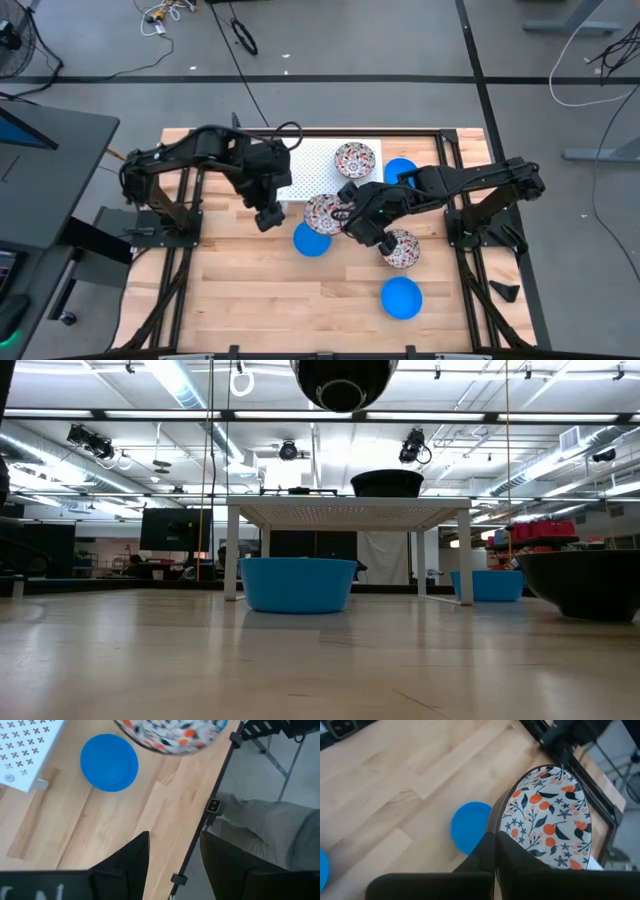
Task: Pick & Place Mini bowls
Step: Stack the left white patterned bowl on top of the other white patterned bowl on the shelf
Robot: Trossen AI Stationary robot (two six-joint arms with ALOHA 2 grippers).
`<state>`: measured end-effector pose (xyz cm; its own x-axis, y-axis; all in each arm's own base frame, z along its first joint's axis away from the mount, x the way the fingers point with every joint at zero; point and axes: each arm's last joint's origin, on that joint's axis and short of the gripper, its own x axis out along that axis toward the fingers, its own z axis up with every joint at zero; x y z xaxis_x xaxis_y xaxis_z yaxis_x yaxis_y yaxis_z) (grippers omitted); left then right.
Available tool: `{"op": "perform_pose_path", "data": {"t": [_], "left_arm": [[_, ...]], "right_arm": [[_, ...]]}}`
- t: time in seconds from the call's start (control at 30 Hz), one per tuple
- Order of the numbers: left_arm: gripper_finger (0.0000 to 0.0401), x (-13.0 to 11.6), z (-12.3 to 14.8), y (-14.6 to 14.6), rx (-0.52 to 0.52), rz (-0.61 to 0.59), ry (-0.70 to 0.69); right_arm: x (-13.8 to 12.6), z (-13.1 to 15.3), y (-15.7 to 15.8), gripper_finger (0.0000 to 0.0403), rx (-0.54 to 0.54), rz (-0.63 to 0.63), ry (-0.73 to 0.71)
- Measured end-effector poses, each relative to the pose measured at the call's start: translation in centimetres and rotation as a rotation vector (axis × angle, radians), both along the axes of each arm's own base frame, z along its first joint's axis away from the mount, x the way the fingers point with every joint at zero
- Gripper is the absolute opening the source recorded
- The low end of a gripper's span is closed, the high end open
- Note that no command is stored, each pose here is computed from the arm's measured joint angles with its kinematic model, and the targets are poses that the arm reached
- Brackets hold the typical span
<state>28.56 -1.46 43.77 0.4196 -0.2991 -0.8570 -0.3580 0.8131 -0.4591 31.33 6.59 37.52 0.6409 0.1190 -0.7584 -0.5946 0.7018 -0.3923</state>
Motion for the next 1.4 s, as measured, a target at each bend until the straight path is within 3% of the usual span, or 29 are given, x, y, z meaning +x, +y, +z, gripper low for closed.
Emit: {"op": "perform_pose_path", "data": {"t": [0.3,0.7,1.4], "left_arm": [[0.0179,-0.1,0.1,-0.4,0.021,-0.037,-0.015],[0.0179,0.1,0.1,-0.4,0.018,0.034,-0.011],[0.0179,0.2,0.1,-0.3,0.052,0.002,-0.029]], "right_arm": [[-0.8,0.4,-1.5,0.0,-0.01,-0.12,0.023],[-1.3,1.4,-5.0,0.0,-0.102,-0.145,-0.016],[-2.6,0.8,-12.6,0.0,-0.146,-0.389,0.096]]}}
